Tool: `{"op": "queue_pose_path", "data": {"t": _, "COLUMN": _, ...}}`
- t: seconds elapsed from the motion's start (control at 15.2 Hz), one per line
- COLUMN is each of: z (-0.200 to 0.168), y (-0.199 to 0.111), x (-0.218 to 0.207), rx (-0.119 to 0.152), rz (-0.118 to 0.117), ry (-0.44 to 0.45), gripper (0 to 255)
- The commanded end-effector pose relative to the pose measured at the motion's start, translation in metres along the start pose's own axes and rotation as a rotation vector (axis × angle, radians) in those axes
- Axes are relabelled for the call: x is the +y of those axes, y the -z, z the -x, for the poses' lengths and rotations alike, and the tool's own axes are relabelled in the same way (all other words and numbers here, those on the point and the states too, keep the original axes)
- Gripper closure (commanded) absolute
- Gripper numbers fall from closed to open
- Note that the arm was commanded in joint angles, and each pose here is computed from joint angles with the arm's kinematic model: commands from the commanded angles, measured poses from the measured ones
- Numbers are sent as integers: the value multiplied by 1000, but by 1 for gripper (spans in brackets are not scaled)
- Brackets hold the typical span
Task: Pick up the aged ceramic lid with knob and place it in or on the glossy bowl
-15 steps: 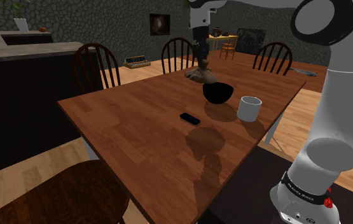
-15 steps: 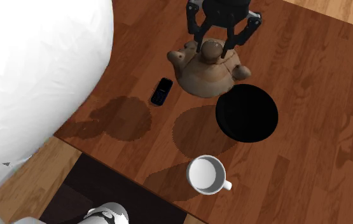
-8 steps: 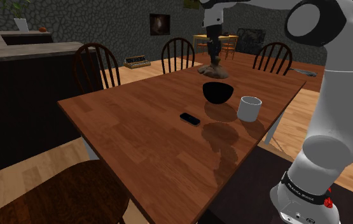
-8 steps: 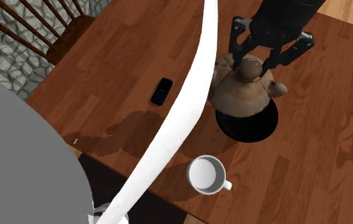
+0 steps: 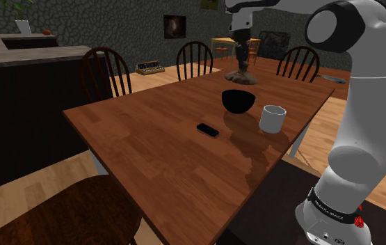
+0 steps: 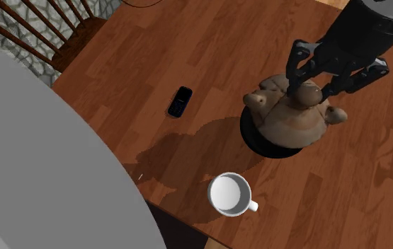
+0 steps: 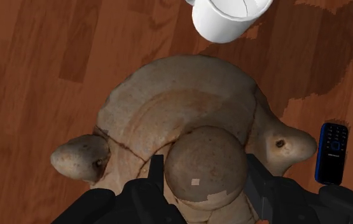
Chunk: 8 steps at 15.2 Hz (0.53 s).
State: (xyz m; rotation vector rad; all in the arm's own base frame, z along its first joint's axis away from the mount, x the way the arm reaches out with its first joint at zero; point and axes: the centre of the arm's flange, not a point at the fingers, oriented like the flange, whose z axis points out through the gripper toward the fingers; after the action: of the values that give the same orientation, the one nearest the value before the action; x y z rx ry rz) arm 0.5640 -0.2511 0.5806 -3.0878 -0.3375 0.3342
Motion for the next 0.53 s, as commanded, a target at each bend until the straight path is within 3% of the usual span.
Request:
{"op": "queue_pose_path", "data": {"t": 0.0, "z": -2, "y": -10, "x": 2, "rx": 1, "rz": 1, "ry": 0, "gripper": 255}}
{"op": "queue_pose_path", "data": {"t": 0.46, "z": -10, "y": -46, "x": 3, "rx": 1, "rz": 1, "ry": 0, "gripper": 255}}
